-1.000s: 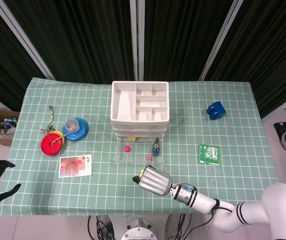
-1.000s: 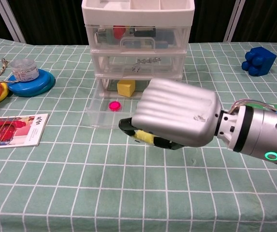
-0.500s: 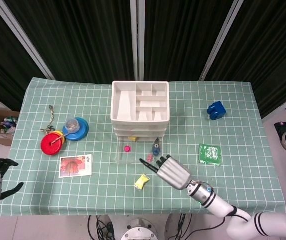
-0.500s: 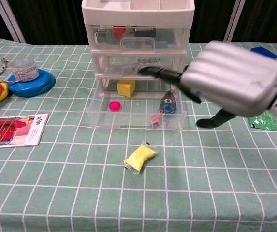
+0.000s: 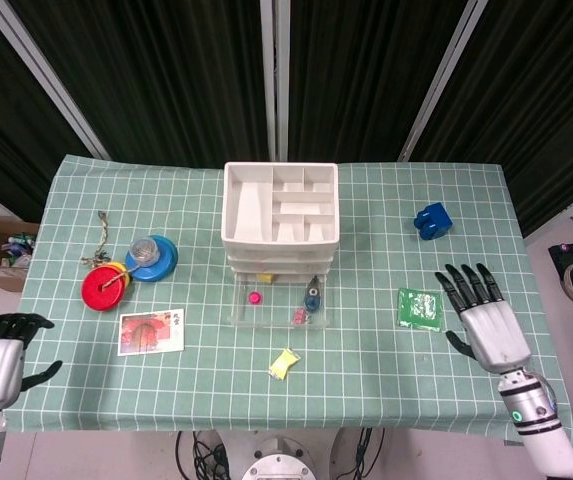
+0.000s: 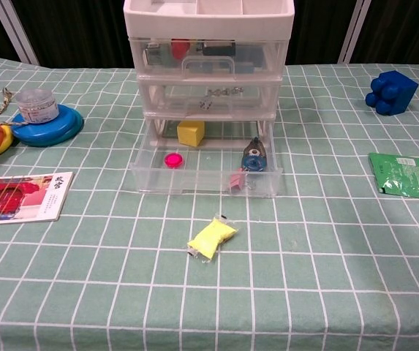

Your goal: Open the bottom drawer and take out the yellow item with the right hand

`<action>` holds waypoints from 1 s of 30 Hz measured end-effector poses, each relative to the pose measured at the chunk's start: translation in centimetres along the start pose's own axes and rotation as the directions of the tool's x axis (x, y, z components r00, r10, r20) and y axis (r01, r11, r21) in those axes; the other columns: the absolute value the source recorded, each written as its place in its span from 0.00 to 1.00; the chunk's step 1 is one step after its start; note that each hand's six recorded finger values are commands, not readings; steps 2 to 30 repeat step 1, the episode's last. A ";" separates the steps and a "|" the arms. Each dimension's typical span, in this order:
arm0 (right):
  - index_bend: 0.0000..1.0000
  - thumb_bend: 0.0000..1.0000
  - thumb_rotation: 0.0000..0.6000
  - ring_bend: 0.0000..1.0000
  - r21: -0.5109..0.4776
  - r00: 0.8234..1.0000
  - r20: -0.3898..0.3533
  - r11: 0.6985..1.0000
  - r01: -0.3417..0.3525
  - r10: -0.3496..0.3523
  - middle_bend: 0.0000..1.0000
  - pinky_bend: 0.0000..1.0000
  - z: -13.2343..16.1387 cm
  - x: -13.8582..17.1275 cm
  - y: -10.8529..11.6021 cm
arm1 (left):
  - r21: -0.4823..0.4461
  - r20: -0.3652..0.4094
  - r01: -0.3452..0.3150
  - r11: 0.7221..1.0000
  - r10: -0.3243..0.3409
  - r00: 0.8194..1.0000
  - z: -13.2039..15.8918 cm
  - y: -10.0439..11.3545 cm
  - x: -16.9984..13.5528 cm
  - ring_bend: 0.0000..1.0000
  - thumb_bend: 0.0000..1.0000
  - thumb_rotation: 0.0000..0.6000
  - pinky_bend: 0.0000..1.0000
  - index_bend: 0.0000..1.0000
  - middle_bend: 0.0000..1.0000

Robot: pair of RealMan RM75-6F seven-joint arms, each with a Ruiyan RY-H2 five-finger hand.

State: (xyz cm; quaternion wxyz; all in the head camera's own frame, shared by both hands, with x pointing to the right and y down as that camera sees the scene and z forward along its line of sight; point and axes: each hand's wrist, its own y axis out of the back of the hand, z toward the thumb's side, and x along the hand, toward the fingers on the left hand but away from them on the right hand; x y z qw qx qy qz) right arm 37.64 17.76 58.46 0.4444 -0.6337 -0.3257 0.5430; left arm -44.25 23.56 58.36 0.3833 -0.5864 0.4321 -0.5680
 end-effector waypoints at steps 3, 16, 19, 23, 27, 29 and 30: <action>0.00 0.14 1.00 0.00 -0.020 1.000 0.028 1.000 0.001 0.000 0.02 0.00 -1.0 0.7 -0.1 | -0.003 -0.001 0.002 1.000 -0.002 1.000 0.1 -0.1 0.0 0.26 0.00 1.00 0.22 0.39 0.33; 0.00 0.14 1.00 0.00 -0.020 1.000 0.028 1.000 0.001 0.000 0.02 0.00 -1.0 0.7 -0.1 | -0.003 -0.001 0.002 1.000 -0.002 1.000 0.1 -0.1 0.0 0.26 0.00 1.00 0.22 0.39 0.33; 0.00 0.14 1.00 0.00 -0.020 1.000 0.028 1.000 0.001 0.000 0.02 0.00 -1.0 0.7 -0.1 | -0.003 -0.001 0.002 1.000 -0.002 1.000 0.1 -0.1 0.0 0.26 0.00 1.00 0.22 0.39 0.33; 0.00 0.14 1.00 0.00 -0.020 1.000 0.028 1.000 0.001 0.000 0.02 0.00 -1.0 0.7 -0.1 | -0.003 -0.001 0.002 1.000 -0.002 1.000 0.1 -0.1 0.0 0.26 0.00 1.00 0.22 0.39 0.33; 0.00 0.14 1.00 0.00 -0.020 1.000 0.028 1.000 0.001 0.000 0.02 0.00 -1.0 0.7 -0.1 | -0.003 -0.001 0.002 1.000 -0.002 1.000 0.1 -0.1 0.0 0.26 0.00 1.00 0.22 0.39 0.33; 0.00 0.14 1.00 0.00 -0.020 1.000 0.028 1.000 0.001 0.000 0.02 0.00 -1.0 0.7 -0.1 | -0.003 -0.001 0.002 1.000 -0.002 1.000 0.1 -0.1 0.0 0.26 0.00 1.00 0.22 0.39 0.33; 0.00 0.14 1.00 0.00 -0.020 1.000 0.028 1.000 0.001 0.000 0.02 0.00 -1.0 0.7 -0.1 | -0.003 -0.001 0.002 1.000 -0.002 1.000 0.1 -0.1 0.0 0.26 0.00 1.00 0.22 0.39 0.33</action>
